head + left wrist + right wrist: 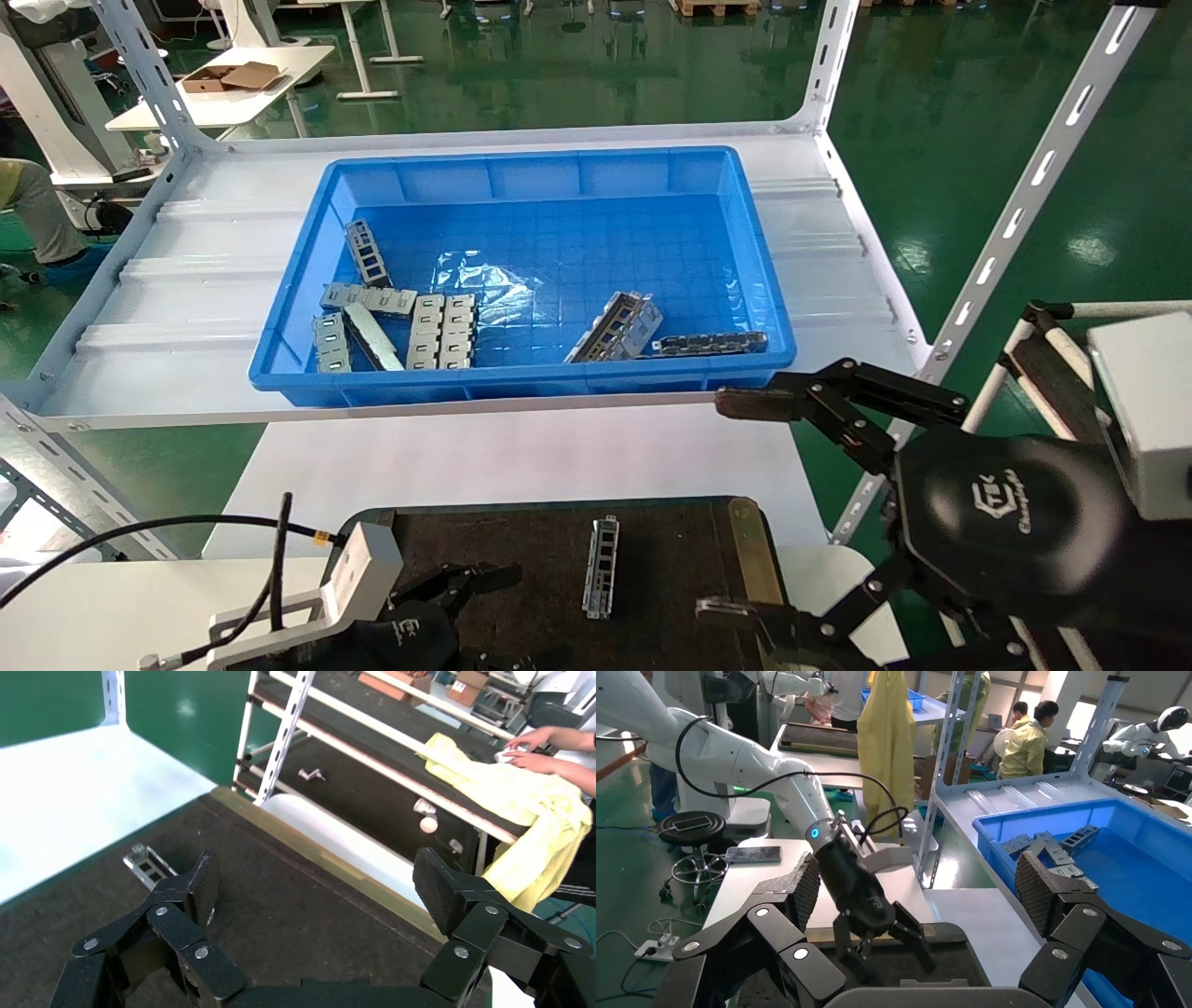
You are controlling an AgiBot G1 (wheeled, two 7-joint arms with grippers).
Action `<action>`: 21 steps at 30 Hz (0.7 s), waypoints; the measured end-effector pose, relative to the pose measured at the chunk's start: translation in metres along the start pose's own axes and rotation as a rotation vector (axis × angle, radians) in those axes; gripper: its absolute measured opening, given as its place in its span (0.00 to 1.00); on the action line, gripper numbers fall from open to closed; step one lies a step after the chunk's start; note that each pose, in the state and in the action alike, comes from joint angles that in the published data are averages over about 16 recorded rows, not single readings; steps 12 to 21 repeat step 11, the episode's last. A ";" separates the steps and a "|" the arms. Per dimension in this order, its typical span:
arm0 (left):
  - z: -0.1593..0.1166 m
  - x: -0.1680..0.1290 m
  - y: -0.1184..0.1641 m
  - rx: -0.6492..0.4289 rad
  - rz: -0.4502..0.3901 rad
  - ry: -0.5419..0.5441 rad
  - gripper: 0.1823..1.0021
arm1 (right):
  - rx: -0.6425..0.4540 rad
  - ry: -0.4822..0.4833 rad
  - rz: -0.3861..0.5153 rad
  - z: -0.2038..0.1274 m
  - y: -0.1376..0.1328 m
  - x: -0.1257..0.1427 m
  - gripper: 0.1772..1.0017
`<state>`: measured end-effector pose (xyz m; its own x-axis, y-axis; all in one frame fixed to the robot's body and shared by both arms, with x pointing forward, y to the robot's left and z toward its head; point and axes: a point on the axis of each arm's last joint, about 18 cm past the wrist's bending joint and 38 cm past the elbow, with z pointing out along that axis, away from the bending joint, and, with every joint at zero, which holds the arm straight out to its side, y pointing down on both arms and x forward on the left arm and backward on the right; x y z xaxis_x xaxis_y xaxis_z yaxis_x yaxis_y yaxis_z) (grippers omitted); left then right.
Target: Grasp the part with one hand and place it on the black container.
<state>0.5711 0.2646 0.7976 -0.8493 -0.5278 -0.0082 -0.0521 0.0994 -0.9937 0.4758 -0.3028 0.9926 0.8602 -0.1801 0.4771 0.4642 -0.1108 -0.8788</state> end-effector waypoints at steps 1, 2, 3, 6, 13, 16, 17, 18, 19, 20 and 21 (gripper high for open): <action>-0.003 0.000 -0.002 0.001 0.005 0.007 1.00 | 0.000 0.000 0.000 0.000 0.000 0.000 1.00; -0.006 0.000 -0.003 0.002 0.010 0.013 1.00 | 0.000 0.000 0.000 0.000 0.000 0.000 1.00; -0.009 0.001 -0.005 0.003 0.013 0.018 1.00 | 0.000 0.000 0.000 0.000 0.000 0.000 1.00; -0.015 0.001 -0.008 0.006 0.020 0.028 1.00 | 0.000 0.000 0.000 0.000 0.000 0.000 1.00; -0.022 0.001 -0.012 0.008 0.025 0.038 1.00 | 0.000 0.000 0.000 0.000 0.000 0.000 1.00; -0.022 0.001 -0.012 0.008 0.025 0.038 1.00 | 0.000 0.000 0.000 0.000 0.000 0.000 1.00; -0.022 0.001 -0.012 0.008 0.025 0.038 1.00 | 0.000 0.000 0.000 0.000 0.000 0.000 1.00; -0.022 0.001 -0.012 0.008 0.025 0.038 1.00 | 0.000 0.000 0.000 0.000 0.000 0.000 1.00; -0.022 0.001 -0.012 0.008 0.025 0.038 1.00 | 0.000 0.000 0.000 0.000 0.000 0.000 1.00; -0.022 0.001 -0.012 0.008 0.025 0.038 1.00 | 0.000 0.000 0.000 0.000 0.000 0.000 1.00; -0.022 0.001 -0.012 0.008 0.025 0.038 1.00 | 0.000 0.000 0.000 0.000 0.000 0.000 1.00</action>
